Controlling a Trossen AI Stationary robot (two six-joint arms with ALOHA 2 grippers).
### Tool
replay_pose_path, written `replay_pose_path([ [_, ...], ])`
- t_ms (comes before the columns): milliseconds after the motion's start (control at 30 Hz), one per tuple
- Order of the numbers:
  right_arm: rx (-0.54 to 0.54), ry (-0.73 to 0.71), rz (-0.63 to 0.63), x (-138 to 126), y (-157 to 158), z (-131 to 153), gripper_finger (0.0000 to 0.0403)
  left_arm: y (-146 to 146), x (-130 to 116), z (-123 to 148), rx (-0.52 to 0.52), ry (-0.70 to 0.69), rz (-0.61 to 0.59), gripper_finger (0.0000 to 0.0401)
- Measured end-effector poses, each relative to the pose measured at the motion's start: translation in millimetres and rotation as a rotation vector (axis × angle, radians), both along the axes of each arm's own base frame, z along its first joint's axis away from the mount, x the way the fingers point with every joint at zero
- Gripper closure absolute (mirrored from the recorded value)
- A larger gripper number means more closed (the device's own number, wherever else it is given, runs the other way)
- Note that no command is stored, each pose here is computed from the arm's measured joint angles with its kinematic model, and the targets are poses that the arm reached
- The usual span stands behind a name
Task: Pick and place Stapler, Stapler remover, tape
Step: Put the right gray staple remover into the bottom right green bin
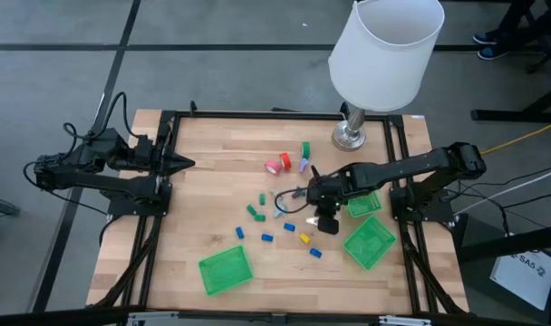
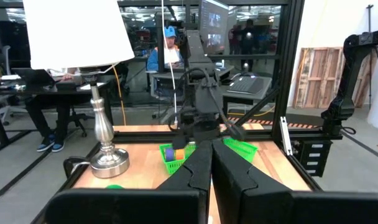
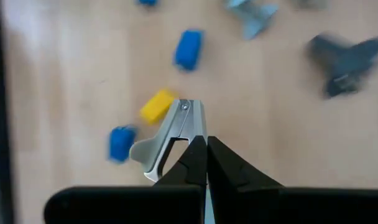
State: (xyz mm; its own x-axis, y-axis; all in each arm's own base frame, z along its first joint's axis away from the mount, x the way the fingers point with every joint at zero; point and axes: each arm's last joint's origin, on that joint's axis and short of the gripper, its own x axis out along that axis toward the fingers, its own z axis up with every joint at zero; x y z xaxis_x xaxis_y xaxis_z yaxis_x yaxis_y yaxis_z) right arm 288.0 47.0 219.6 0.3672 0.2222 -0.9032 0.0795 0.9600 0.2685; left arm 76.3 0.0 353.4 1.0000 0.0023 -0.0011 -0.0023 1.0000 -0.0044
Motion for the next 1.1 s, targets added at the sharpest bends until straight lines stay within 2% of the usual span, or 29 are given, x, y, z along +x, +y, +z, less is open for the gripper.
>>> replay_pose_path([
  [167,0.152,0.065,-0.002,-5.3,16.5,1.1,0.0402,0.0,0.0,0.0,0.0,0.0,0.0,0.0393],
  [400,0.407,0.231,-0.011,-19.5,42.8,7.1,0.0402,0.0,0.0,0.0,0.0,0.0,0.0,0.0394],
  [533,0.457,0.333,-0.053,-35.4,53.9,15.8,0.0402,0.0,0.0,0.0,0.0,0.0,0.0,0.0393],
  [667,0.42,0.48,-0.149,-58.1,58.4,22.3,0.0402,0.0,-0.1,0.0,0.0,0.0,0.0,0.0395],
  [900,0.19,0.632,-0.296,-91.3,54.6,27.3,0.0402,0.0,0.0,0.0,0.0,0.0,0.0,0.0393],
  [1100,0.022,0.636,-0.333,-99.5,51.2,25.9,0.0403,0.0,-0.1,0.0,0.0,-0.001,0.0,0.0395],
])
